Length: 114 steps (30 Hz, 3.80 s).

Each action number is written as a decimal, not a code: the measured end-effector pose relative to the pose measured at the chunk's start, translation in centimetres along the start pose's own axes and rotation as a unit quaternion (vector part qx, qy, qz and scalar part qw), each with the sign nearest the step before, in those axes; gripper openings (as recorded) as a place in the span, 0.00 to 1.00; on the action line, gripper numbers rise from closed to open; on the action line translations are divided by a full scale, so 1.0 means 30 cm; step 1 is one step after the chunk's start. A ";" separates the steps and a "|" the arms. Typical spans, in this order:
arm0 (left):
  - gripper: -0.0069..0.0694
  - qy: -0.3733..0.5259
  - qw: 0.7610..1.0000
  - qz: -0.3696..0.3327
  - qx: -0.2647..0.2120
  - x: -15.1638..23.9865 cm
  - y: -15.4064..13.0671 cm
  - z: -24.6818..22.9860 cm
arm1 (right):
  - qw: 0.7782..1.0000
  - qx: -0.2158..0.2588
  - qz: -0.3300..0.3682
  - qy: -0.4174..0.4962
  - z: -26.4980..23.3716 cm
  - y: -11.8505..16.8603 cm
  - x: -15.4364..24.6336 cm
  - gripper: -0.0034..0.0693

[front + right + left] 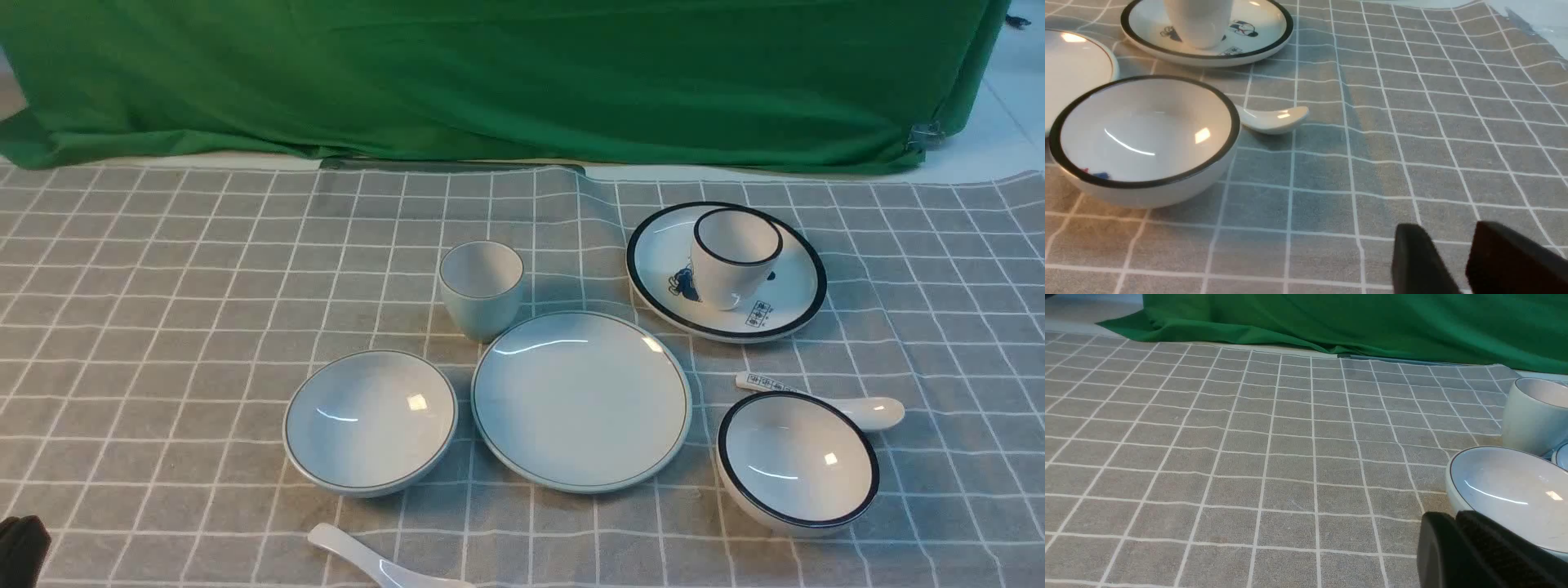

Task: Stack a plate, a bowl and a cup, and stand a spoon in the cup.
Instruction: Use the left arm to grab a blue rice bowl

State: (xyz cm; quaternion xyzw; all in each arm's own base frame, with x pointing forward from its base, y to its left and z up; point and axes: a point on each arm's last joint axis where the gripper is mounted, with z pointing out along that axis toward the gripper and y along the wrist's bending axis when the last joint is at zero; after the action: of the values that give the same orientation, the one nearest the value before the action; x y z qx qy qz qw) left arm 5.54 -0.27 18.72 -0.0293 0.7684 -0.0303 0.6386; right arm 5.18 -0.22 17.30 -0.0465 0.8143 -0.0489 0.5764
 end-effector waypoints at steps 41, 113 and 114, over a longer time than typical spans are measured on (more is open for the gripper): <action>0.11 -0.321 0.910 -0.264 0.003 -0.178 0.050 -0.063 | 0.996 -0.011 0.074 -0.045 -0.001 0.005 -0.028 0.38; 0.14 0.550 0.834 -0.020 0.042 -0.180 -0.281 0.894 | 0.930 -0.248 -0.024 0.270 0.141 0.158 -0.414 0.08; 0.13 0.544 0.838 -0.025 0.046 -0.203 -0.285 0.886 | 0.930 -0.248 -0.024 0.270 0.142 0.158 -0.415 0.08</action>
State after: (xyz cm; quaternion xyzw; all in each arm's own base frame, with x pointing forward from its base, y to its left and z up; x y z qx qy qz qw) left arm 32.84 -8.51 20.56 0.0018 0.9887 -0.0924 0.1177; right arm 13.22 6.03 26.89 -0.1929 0.9239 0.1303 0.3037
